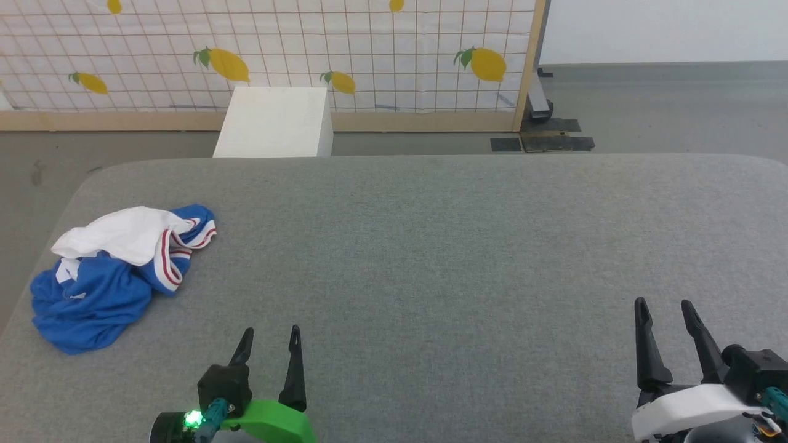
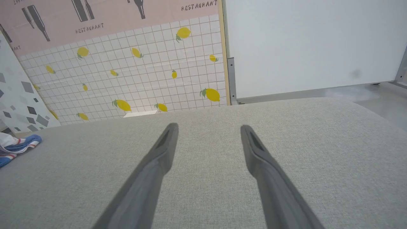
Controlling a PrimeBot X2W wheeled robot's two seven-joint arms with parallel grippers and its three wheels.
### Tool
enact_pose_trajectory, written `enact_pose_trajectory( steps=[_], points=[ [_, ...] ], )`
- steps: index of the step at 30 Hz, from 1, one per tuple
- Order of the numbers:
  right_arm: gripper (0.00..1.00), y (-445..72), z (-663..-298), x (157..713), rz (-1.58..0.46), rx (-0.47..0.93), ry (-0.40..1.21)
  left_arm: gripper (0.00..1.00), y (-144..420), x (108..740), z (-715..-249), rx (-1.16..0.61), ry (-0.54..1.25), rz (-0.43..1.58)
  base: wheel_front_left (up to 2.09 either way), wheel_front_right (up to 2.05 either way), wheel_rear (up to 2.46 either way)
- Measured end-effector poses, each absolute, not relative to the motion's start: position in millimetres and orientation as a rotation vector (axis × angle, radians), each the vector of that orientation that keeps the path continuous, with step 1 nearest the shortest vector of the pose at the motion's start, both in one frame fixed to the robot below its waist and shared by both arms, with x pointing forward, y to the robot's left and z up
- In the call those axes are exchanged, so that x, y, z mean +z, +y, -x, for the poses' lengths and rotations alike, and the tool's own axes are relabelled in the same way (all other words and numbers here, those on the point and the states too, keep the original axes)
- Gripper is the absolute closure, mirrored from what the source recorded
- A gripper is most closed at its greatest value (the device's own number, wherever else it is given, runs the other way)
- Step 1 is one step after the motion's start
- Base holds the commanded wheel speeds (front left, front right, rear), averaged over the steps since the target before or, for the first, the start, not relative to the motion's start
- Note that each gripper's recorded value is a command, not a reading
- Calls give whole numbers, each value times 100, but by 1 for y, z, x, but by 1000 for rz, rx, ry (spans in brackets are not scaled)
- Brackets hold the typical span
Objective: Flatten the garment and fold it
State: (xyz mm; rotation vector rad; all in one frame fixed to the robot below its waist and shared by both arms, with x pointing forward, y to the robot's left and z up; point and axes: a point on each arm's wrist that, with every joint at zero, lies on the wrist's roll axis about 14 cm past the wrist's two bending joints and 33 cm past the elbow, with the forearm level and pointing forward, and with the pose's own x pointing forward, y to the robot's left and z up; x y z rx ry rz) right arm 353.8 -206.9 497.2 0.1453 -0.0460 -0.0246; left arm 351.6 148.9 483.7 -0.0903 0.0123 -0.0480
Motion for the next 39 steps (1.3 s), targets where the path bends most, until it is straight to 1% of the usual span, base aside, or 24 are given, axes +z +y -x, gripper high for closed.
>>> enact_pose_trajectory(
  steps=[10,15,19,20,26,39],
  points=[
    [0,-186,-365,494,-136,38,-43,0,173,486,-344,37,-11,94,0,0,0],
    [0,-165,-373,494,-124,102,-37,0,193,490,-336,104,-27,93,0,0,0],
    [0,-142,-380,493,-119,171,-30,0,213,493,-326,168,-39,90,0,0,0],
    [0,-122,-384,491,-114,228,-20,0,227,494,-317,213,-47,89,0,0,0],
    [0,-79,-391,486,-104,355,3,0,255,495,-296,313,-54,86,0,0,0],
    [0,0,-398,484,-104,574,23,0,300,488,-246,474,-33,52,0,0,0]
  ],
)
